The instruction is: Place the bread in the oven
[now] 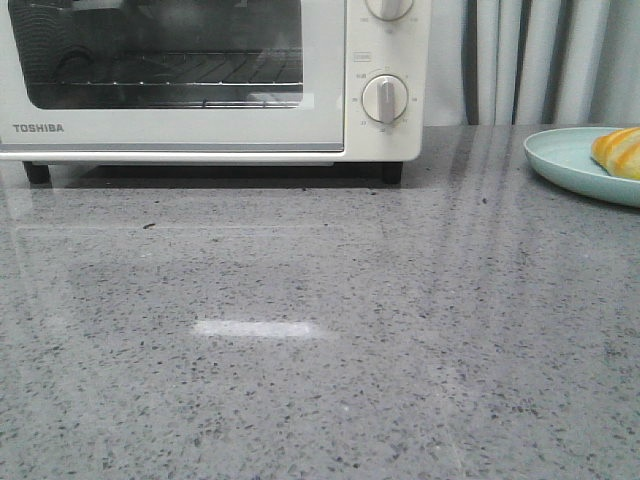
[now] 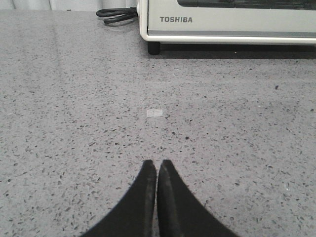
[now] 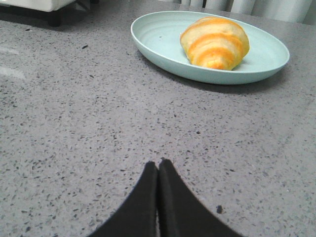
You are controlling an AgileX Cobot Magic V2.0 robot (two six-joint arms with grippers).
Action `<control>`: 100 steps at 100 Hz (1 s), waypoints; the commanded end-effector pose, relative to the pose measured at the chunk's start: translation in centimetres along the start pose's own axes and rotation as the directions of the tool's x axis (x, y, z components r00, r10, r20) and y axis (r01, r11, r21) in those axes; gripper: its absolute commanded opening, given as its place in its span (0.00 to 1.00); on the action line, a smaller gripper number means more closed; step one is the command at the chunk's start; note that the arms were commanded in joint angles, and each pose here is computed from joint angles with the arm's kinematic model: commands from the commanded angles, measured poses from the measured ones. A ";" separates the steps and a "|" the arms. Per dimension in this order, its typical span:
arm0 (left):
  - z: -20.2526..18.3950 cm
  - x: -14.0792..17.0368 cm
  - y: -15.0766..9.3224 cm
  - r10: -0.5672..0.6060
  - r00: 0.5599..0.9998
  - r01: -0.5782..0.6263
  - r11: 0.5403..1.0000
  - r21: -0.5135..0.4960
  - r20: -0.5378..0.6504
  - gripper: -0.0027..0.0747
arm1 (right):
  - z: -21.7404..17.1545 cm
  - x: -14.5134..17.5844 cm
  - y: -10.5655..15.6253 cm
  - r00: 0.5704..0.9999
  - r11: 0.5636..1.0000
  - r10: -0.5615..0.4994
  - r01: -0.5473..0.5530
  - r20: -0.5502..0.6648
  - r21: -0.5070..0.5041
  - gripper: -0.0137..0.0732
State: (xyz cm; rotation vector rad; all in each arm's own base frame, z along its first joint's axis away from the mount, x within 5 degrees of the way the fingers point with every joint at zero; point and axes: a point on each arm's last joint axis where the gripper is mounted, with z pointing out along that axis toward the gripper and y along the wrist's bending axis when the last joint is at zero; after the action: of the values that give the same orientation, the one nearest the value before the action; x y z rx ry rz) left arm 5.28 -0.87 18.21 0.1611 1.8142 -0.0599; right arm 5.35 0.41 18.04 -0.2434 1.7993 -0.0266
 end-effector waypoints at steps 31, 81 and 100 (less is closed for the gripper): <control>0.0 0.1 0.1 -0.012 0.998 0.013 1.000 -0.012 0.062 0.01 | 0.0 0.0 0.1 0.999 1.000 -0.009 0.009 0.043 -0.002 0.07; 0.0 0.1 0.1 -0.012 0.998 0.013 1.000 -0.012 0.062 0.01 | 0.0 0.0 0.1 0.999 1.000 -0.013 0.013 0.047 -0.001 0.07; 0.0 0.1 0.1 -0.012 0.998 0.013 1.000 -0.012 0.062 0.01 | -0.1 -1.1 0.0 0.984 0.999 -0.054 0.053 0.168 0.011 0.07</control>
State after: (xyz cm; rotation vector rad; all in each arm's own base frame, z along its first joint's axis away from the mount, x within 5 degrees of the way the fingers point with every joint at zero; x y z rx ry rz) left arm 5.28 -0.87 18.21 0.1611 1.8142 -0.0599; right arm 5.39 0.41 18.24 -0.2526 1.7753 -0.0374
